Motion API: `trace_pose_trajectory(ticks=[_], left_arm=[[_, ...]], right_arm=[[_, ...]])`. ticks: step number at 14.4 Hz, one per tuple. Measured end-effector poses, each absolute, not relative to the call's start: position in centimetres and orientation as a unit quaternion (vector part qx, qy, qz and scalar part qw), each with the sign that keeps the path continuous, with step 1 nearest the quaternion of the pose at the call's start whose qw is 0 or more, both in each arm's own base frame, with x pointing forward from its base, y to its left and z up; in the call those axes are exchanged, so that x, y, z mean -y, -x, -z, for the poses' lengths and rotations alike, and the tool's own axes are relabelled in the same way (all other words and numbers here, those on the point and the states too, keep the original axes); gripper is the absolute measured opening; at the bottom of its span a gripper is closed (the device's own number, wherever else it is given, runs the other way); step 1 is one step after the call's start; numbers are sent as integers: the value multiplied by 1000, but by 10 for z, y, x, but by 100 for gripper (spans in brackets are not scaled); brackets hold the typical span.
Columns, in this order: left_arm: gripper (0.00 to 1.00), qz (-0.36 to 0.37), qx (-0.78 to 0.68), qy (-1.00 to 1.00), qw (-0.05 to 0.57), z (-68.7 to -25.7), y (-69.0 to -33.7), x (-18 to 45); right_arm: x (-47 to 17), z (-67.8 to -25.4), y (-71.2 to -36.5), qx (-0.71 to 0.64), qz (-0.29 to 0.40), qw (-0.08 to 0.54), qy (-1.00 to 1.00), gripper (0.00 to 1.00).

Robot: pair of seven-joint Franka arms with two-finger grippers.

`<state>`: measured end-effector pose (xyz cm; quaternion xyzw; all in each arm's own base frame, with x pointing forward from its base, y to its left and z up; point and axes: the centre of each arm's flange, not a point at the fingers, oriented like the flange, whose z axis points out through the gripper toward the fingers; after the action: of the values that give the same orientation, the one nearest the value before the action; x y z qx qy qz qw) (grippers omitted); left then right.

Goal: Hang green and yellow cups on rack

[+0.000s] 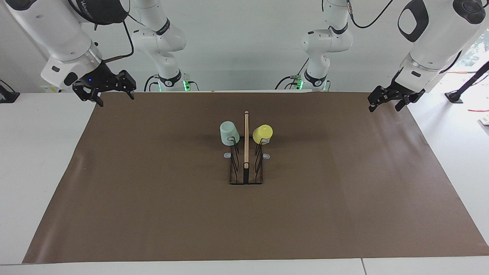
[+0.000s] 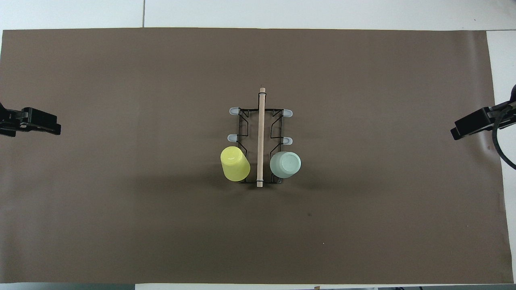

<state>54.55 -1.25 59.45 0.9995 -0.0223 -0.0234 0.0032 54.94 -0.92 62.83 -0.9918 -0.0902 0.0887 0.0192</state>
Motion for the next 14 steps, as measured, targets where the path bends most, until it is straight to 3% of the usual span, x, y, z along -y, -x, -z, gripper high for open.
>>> trace_pose_trajectory(ticks=[4,7,14], left_arm=[[100,23,22,-999,3,-595,-545,12],[100,23,22,-999,3,-595,-545,12],[100,23,22,-999,3,-595,-545,13]], right_arm=[[27,-606,-533,69,-102,22,992,100],[31,-609,-536,37,-71,1,997,100],[38,-605,-535,0,-82,-1,997,100]])
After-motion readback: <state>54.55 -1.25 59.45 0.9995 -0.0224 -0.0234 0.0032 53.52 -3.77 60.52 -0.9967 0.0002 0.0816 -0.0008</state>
